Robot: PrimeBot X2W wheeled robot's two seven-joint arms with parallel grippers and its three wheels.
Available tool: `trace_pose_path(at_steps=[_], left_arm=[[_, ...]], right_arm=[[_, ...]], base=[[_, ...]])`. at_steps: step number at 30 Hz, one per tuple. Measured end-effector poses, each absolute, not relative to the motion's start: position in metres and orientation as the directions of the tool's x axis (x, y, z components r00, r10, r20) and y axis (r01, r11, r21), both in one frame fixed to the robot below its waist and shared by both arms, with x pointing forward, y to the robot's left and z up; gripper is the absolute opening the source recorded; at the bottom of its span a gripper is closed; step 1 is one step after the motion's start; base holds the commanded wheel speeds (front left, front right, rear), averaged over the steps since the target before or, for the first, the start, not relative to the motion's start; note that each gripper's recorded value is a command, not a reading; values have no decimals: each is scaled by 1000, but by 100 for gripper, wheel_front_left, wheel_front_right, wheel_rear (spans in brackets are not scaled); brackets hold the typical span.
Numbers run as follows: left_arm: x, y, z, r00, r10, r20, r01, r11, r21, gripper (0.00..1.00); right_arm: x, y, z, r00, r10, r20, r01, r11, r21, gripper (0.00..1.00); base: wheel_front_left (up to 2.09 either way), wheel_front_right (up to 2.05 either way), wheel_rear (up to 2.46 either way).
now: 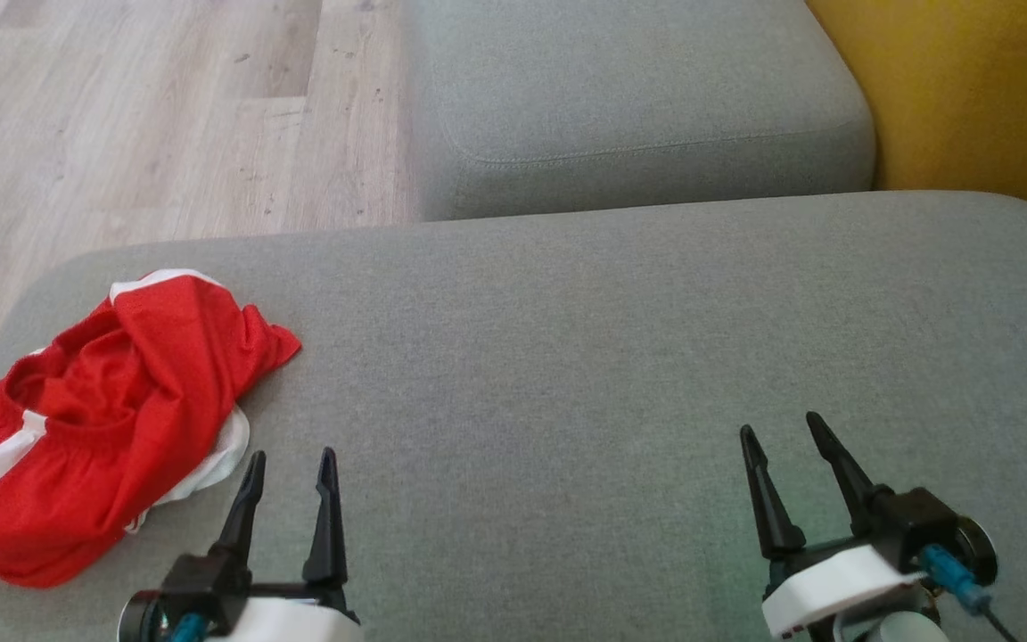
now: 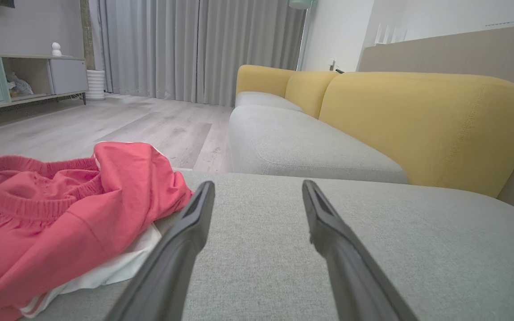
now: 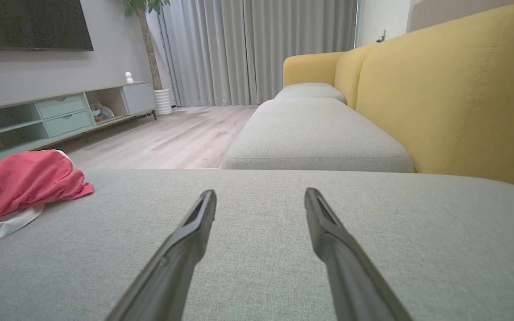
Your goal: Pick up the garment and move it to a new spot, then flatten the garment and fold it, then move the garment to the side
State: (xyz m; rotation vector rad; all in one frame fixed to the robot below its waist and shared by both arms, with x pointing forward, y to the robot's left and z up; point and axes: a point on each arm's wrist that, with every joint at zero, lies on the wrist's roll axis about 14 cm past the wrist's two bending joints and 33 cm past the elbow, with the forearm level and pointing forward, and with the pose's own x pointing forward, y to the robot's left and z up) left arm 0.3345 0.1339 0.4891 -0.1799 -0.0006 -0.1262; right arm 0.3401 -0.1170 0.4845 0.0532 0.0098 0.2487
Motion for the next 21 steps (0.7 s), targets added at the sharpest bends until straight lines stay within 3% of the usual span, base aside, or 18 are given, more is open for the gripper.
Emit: trace_pose_path(at_steps=[8, 21], left_arm=[[333, 131, 490, 990, -139, 30, 141, 986, -89, 100], [332, 130, 483, 990, -141, 6, 141, 986, -85, 100]], right_arm=[[338, -113, 488, 963, 270, 12, -269, 962, -44, 100], [337, -115, 485, 964, 267, 4, -267, 963, -47, 100]], base=[[0, 0, 0], [0, 0, 0]])
